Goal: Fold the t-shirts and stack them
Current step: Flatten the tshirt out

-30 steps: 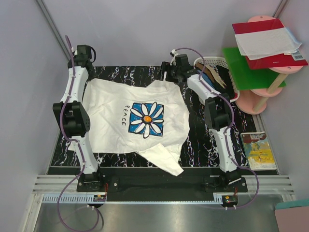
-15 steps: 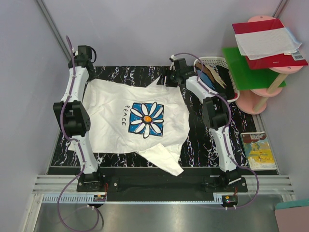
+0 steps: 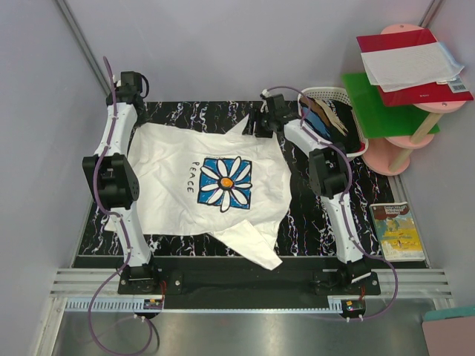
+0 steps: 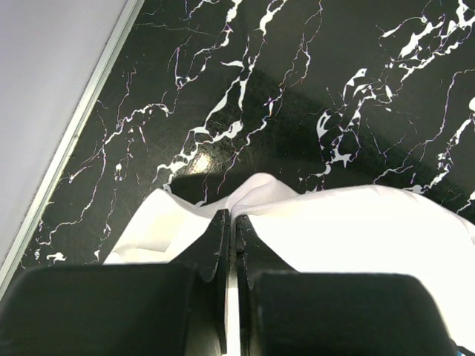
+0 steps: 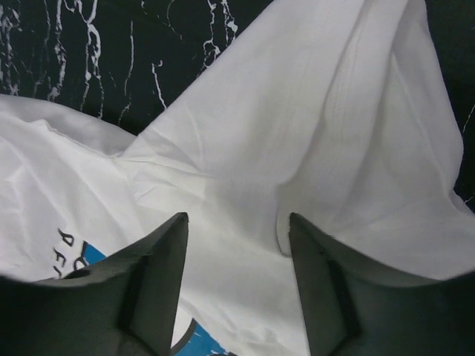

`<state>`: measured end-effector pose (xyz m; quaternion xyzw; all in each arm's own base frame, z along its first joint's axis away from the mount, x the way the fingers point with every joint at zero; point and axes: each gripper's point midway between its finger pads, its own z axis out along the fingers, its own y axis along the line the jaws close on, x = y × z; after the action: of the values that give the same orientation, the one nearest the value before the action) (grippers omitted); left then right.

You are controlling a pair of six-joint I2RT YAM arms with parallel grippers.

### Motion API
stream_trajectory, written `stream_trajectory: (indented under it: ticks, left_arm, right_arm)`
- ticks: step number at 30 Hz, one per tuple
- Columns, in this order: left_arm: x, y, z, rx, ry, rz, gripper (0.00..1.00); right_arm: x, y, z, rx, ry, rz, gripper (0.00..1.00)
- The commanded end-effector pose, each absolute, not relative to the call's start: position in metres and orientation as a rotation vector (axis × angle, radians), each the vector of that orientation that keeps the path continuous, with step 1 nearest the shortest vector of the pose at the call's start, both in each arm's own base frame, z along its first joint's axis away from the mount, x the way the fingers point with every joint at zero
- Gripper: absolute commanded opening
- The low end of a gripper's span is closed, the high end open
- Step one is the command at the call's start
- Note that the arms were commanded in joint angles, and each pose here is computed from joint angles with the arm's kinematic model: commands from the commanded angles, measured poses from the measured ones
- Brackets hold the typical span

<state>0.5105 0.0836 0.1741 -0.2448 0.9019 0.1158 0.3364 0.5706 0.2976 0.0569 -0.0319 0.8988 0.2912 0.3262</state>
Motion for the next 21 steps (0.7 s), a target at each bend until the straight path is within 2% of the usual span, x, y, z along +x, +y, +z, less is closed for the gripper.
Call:
stream_trajectory:
  ticks: [1,3,4,5,6,9,10,12,13,16,21]
  left_arm:
    - [0.518,0.088,0.179,-0.628,2.313,0.313,0.00]
    - [0.517,0.089,0.180,-0.630,2.312,0.318,0.00]
    - [0.518,0.090,0.178,-0.627,2.314,0.322,0.00]
    - [0.518,0.090,0.180,-0.629,2.310,0.321,0.00]
    - [0.518,0.090,0.179,-0.629,2.312,0.321,0.00]
    - [0.517,0.089,0.182,-0.630,2.306,0.317,0.00]
    - [0.517,0.089,0.186,-0.632,2.297,0.309,0.00]
    - [0.515,0.089,0.193,-0.635,2.284,0.303,0.00]
    - [0.515,0.088,0.196,-0.637,2.276,0.301,0.00]
    - [0.514,0.089,0.203,-0.641,2.252,0.303,0.00]
    - [0.516,0.089,0.193,-0.644,2.269,0.298,0.00]
  right_arm:
    - [0.574,0.306,0.048,-0.100,2.356,0.794,0.51]
    - [0.573,0.309,0.042,-0.111,2.364,0.825,0.31]
    - [0.572,0.311,0.041,-0.120,2.364,0.835,0.13]
    - [0.570,0.312,0.043,-0.126,2.363,0.846,0.04]
    - [0.569,0.312,0.042,-0.124,2.370,0.845,0.00]
    - [0.564,0.306,0.056,-0.134,2.351,0.818,0.00]
    - [0.571,0.304,0.089,-0.140,2.267,0.807,0.00]
    - [0.564,0.295,0.097,-0.131,2.241,0.773,0.00]
    - [0.570,0.290,0.135,-0.127,2.146,0.744,0.00]
    - [0.573,0.275,0.176,-0.108,2.033,0.658,0.00]
    - [0.594,0.262,0.201,-0.105,1.948,0.563,0.00]
